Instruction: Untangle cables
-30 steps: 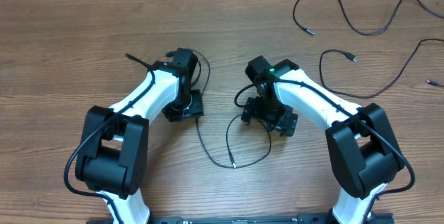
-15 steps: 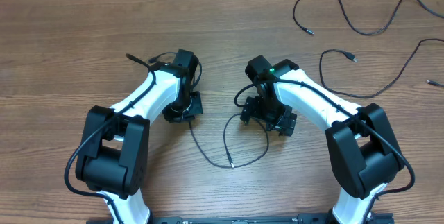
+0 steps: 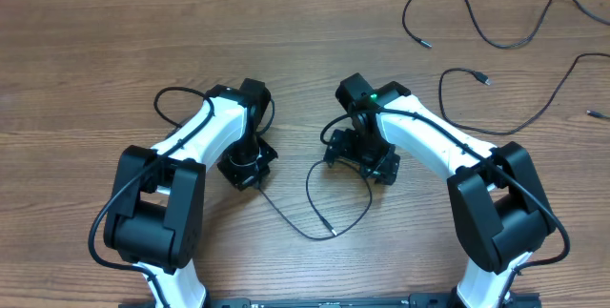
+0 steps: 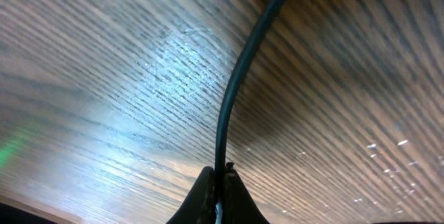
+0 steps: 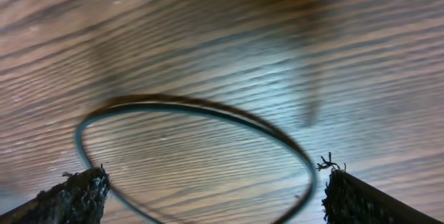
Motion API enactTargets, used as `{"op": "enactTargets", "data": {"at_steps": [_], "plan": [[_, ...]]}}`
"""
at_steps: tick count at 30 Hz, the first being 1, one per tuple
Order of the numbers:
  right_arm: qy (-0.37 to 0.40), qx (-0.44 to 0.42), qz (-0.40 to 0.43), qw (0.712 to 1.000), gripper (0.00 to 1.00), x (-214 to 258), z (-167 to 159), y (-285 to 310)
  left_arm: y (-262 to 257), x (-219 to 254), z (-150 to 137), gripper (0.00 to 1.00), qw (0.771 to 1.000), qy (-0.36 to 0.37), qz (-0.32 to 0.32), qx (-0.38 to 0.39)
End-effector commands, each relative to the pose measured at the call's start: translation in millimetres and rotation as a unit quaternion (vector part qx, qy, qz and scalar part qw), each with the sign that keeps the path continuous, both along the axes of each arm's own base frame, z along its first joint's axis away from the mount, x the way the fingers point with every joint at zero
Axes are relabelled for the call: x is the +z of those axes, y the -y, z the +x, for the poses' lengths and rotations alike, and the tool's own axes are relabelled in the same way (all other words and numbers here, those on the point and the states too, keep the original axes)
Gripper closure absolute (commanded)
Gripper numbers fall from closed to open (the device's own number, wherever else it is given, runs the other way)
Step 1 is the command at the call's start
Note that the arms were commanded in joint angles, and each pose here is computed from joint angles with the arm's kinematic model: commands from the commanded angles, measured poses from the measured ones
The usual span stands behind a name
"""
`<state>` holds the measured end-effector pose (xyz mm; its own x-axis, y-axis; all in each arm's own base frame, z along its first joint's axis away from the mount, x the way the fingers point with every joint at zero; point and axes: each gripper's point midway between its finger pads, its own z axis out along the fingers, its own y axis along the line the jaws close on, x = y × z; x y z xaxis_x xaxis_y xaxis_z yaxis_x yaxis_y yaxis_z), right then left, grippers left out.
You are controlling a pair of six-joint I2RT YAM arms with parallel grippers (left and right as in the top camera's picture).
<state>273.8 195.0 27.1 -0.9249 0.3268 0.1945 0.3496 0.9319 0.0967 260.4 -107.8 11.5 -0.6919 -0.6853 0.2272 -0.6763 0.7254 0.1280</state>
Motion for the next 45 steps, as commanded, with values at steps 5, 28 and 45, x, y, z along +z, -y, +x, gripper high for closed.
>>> {"op": "enactTargets", "data": {"at_steps": [5,28,45], "plan": [[0.013,0.023,0.079,0.997,0.00,21,3,-31,1,-4,-4,0.94,0.999,-0.010,0.015,0.043],[0.088,-0.021,-0.027,0.996,0.04,-7,14,-46,-4,-4,-3,0.00,1.000,-0.008,0.018,0.019],[0.088,-0.058,-0.016,0.994,0.39,-19,22,-55,-28,-5,7,0.00,0.999,-0.002,0.014,0.036]]}}
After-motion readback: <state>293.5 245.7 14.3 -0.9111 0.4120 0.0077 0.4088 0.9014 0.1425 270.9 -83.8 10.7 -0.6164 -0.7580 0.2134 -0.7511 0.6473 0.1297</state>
